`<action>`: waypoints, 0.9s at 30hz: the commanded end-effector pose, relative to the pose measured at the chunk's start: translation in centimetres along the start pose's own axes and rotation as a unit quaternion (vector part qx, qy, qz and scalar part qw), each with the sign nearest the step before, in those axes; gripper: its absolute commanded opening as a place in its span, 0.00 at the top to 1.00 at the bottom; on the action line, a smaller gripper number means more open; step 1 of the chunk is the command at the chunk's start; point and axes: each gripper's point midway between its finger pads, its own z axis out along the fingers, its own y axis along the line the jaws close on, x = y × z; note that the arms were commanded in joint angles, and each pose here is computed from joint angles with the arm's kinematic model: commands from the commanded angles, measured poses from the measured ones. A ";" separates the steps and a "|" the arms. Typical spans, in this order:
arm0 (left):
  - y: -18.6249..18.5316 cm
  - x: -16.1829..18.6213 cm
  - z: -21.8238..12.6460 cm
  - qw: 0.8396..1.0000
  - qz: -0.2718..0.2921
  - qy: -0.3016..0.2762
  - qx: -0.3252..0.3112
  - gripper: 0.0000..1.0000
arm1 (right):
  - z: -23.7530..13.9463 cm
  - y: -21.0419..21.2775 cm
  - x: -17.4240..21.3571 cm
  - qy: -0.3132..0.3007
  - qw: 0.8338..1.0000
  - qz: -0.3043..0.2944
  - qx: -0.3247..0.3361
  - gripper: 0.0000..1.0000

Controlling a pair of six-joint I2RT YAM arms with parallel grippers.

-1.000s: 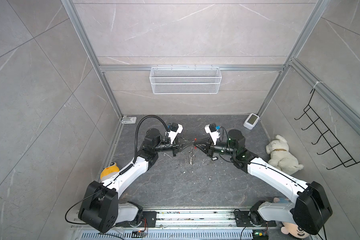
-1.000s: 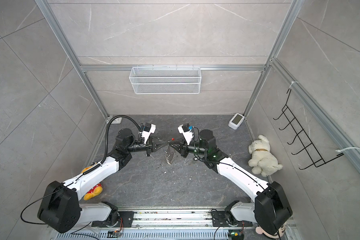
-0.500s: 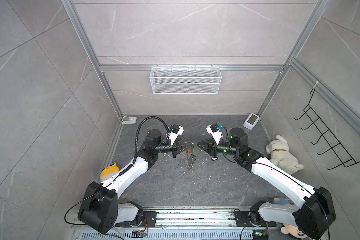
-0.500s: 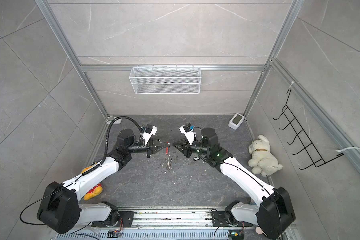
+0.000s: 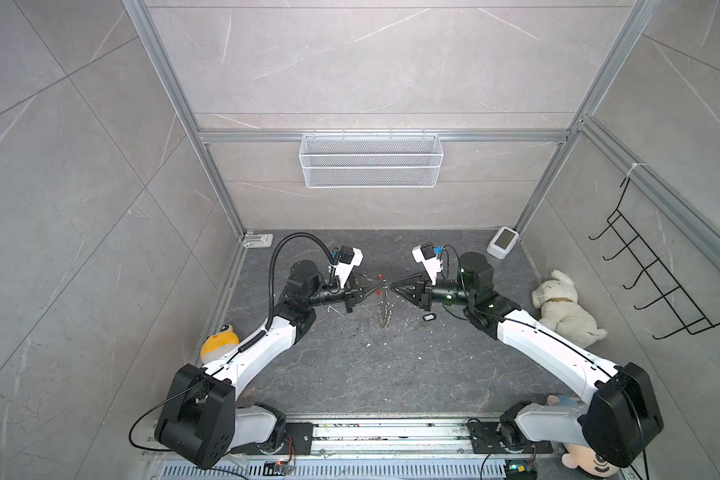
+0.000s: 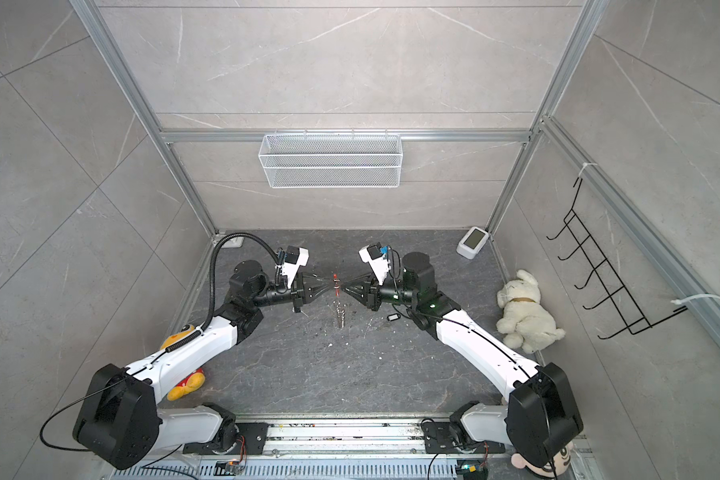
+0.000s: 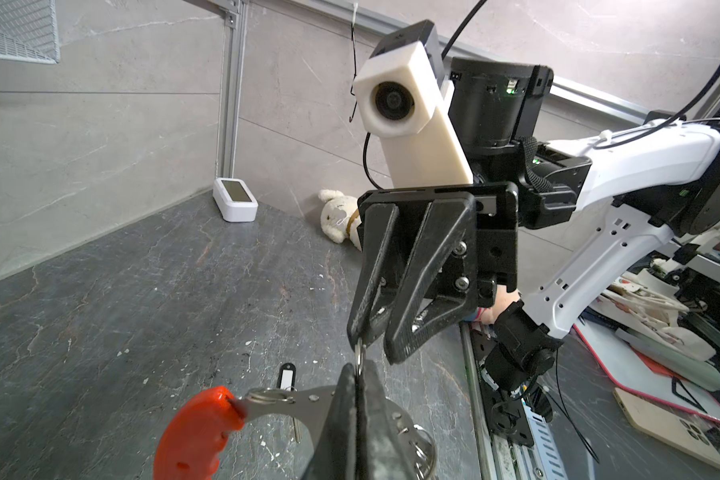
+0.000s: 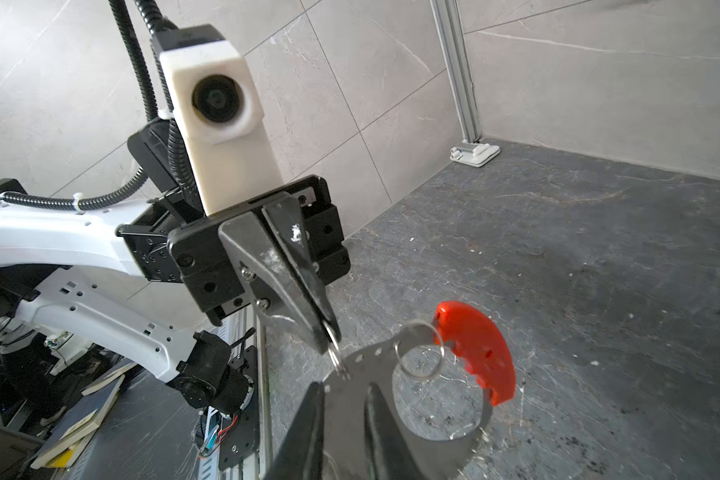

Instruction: Put the keys on the keyring

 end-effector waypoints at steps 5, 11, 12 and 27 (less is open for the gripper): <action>-1.4 -3.2 -0.1 0.998 0.038 -0.053 0.021 1.00 | 0.6 0.8 -1.5 -0.022 0.999 -0.003 -0.030 0.78; -1.3 -3.1 -0.1 0.997 0.031 -0.060 0.026 1.00 | 1.0 0.8 -2.2 -0.033 0.999 -0.007 -0.034 0.79; -1.3 -3.1 0.0 0.997 0.029 -0.061 0.026 1.00 | 1.0 0.8 -2.3 -0.034 0.999 -0.008 -0.035 0.79; -1.0 -2.9 0.1 0.997 0.019 -0.066 0.030 1.00 | 1.4 1.2 -2.8 -0.041 0.998 -0.009 -0.042 1.00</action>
